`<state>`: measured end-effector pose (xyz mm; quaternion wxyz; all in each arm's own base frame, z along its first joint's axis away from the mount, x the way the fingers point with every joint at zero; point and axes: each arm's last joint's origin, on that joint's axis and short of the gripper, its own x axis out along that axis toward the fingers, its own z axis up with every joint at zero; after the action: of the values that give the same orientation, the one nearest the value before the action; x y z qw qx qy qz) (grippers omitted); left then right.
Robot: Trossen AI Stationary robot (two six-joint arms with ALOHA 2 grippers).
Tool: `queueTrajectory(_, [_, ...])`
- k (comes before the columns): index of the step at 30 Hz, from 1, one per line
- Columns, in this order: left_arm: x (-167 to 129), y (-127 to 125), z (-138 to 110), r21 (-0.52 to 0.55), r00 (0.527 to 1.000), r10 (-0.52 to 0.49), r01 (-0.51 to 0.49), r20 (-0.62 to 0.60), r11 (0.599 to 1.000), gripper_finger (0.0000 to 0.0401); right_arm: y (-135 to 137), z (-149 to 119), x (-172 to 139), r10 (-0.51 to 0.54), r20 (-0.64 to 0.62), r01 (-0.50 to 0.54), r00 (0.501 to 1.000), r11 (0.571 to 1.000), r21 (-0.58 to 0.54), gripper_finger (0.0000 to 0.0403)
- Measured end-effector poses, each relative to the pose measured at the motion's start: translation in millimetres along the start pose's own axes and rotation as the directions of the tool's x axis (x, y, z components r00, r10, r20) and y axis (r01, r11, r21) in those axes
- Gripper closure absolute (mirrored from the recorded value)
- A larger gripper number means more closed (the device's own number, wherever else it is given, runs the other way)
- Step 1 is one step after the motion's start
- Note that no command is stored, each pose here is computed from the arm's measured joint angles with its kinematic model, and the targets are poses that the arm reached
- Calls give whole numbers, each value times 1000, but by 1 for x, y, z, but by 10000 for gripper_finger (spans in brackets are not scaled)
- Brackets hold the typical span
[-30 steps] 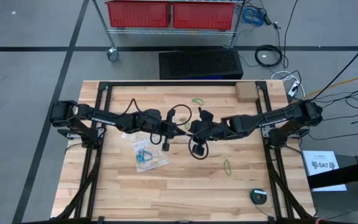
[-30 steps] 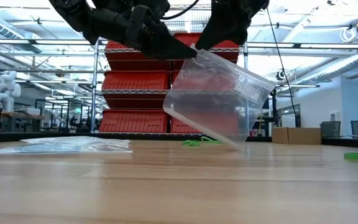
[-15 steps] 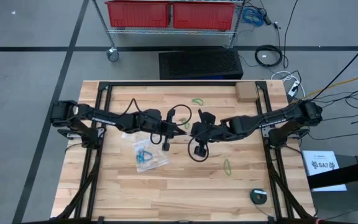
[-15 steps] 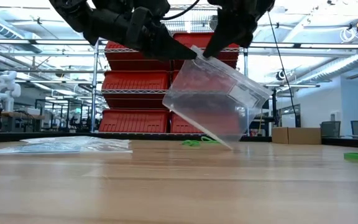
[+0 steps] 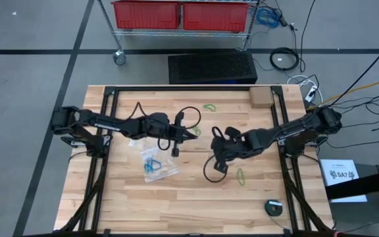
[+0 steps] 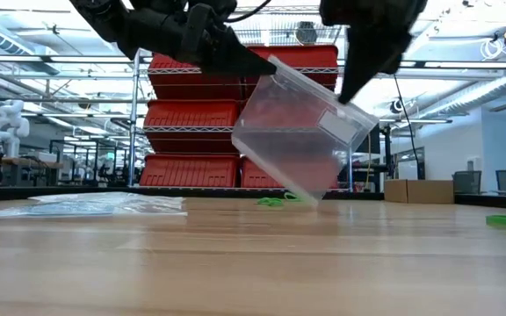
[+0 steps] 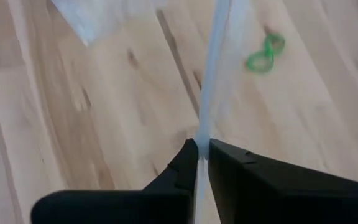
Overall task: Sort rubber bands
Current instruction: Open the middle right transparent zip bag
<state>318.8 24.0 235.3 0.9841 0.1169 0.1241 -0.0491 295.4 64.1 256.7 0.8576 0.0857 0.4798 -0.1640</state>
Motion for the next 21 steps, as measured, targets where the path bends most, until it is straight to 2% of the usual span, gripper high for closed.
queueTrajectory(7, [-4,1,4,0,1000,6,-6,7,1000,400,7,-18,-5,-34,-97,39,995,998,50,390])
queueTrajectory(12, [-6,1,5,0,1000,5,-5,6,1000,400,12,-23,-8,-28,-108,38,994,995,87,387])
queueTrajectory(15, [-6,1,3,-4,1000,-1,1,-18,1000,400,18,-26,-10,1,-114,9,993,996,85,366])
queueTrajectory(17, [-7,2,2,-5,1000,10,-10,-28,1000,400,21,-31,-11,15,-149,-2,989,996,91,342])
queueTrajectory(21, [-7,1,1,-8,999,7,-7,-44,1000,400,25,-32,-13,25,-131,-12,991,995,98,292])
